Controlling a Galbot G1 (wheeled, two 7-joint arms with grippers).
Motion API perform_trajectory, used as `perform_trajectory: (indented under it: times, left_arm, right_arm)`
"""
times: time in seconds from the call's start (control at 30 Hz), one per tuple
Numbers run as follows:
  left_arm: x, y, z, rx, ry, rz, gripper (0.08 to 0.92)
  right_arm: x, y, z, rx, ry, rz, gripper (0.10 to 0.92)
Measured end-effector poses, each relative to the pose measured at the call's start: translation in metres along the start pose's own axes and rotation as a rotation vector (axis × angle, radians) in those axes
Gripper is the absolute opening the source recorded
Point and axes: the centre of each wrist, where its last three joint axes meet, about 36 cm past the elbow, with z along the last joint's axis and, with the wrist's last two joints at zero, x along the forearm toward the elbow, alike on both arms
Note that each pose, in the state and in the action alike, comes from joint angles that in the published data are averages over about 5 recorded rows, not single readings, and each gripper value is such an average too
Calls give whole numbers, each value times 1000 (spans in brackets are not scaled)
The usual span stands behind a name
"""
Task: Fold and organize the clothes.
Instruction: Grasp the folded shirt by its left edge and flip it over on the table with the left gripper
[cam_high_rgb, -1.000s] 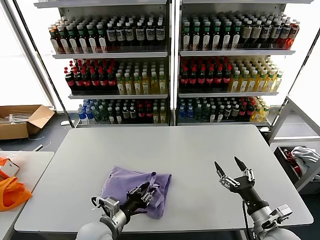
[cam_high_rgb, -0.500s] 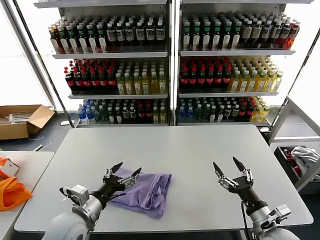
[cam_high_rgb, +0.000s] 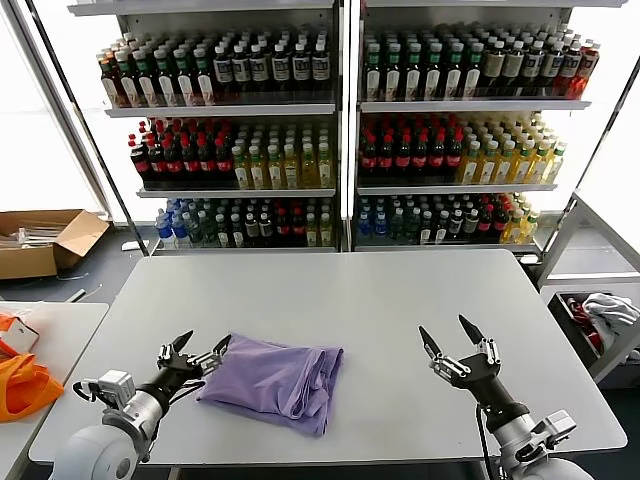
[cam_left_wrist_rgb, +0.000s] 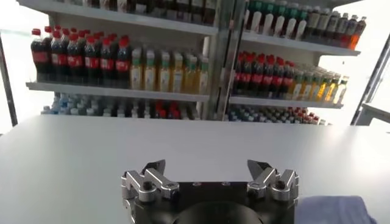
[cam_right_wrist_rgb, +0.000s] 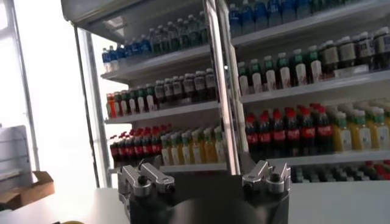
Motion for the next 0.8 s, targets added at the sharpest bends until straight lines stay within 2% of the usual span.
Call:
perform_trajectory:
  times: [0.43, 0.8]
  left_arm:
    - [-10, 12, 26, 45, 41, -45, 823]
    - [-11, -4, 53, 64, 81, -28, 823]
  right_arm:
    - [-2, 2, -4, 11, -2, -15, 823]
    - [-4, 5, -4, 14, -4, -17, 823]
